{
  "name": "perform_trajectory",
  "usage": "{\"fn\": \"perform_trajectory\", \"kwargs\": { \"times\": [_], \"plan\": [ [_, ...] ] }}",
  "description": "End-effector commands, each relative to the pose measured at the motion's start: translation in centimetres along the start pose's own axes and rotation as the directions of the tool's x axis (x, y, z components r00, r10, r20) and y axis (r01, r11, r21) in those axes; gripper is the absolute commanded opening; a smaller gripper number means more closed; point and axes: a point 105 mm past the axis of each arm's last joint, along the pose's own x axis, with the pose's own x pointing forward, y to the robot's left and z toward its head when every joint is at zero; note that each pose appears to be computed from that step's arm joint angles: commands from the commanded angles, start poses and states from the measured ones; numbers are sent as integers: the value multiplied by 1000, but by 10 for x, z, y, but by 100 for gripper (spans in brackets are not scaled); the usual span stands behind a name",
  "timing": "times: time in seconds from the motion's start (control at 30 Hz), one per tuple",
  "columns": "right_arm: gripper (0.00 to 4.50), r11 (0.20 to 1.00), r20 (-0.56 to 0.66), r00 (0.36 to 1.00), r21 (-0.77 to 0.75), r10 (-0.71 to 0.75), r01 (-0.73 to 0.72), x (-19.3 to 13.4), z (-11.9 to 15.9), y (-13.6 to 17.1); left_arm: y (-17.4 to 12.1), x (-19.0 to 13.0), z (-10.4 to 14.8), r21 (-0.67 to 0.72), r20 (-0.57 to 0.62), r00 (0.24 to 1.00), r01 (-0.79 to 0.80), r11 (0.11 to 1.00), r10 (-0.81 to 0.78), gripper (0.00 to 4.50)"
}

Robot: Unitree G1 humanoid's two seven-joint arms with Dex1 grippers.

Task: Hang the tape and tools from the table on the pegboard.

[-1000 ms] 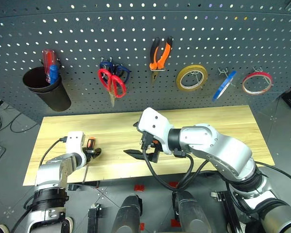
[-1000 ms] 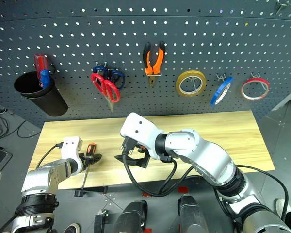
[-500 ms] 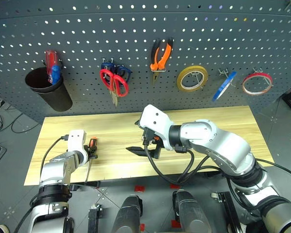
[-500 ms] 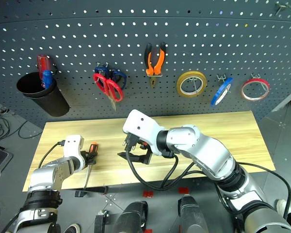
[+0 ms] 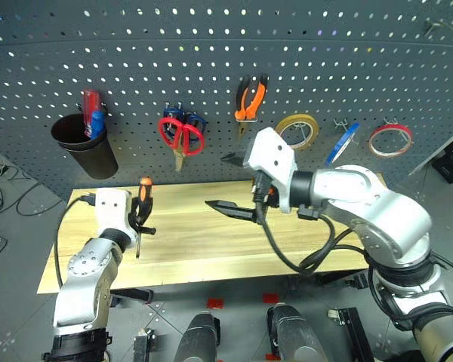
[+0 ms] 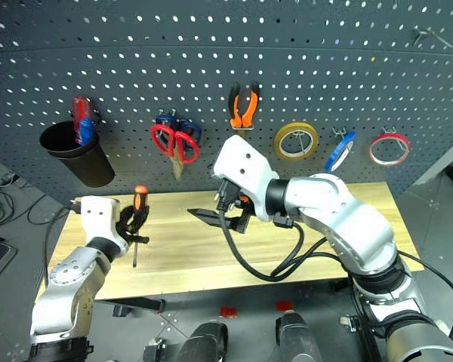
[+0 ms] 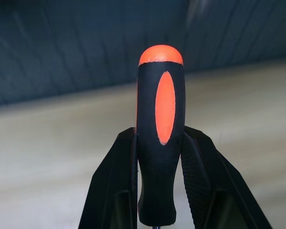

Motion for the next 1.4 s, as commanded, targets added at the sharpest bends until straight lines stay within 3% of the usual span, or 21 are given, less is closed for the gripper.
{"fn": "perform_trajectory", "kwargs": {
  "times": [0.03,0.23,0.33,0.4,0.6,0.93,1.13,1.3,1.4],
  "plan": [
    [450,998,83,996,-66,26,-20,-6,23,-3,-1,-7,61,94,226,974,-7,996,-14,93],
    [450,996,116,993,-94,13,-2,-3,31,-14,11,-3,154,129,489,872,-88,988,14,93],
    [450,992,136,990,-115,-26,42,-1,35,-23,36,-6,210,112,625,777,-174,978,67,93],
    [450,989,147,988,-128,-57,76,1,36,-29,50,-7,225,82,661,744,-202,976,98,93],
    [450,984,162,984,-147,-72,97,8,38,-31,79,2,229,26,664,730,-242,970,164,93],
    [450,987,176,983,-143,-53,79,10,42,-28,96,14,181,14,590,769,-313,950,244,93],
    [450,988,173,984,-138,-47,71,10,41,-28,102,7,164,-40,575,754,-362,931,318,282],
    [450,989,170,984,-125,-51,73,8,38,-29,97,5,173,-68,587,733,-380,922,345,437],
    [450,990,173,980,-79,-102,117,0,31,-37,72,14,182,-61,565,779,-291,955,274,437]
  ]
}}
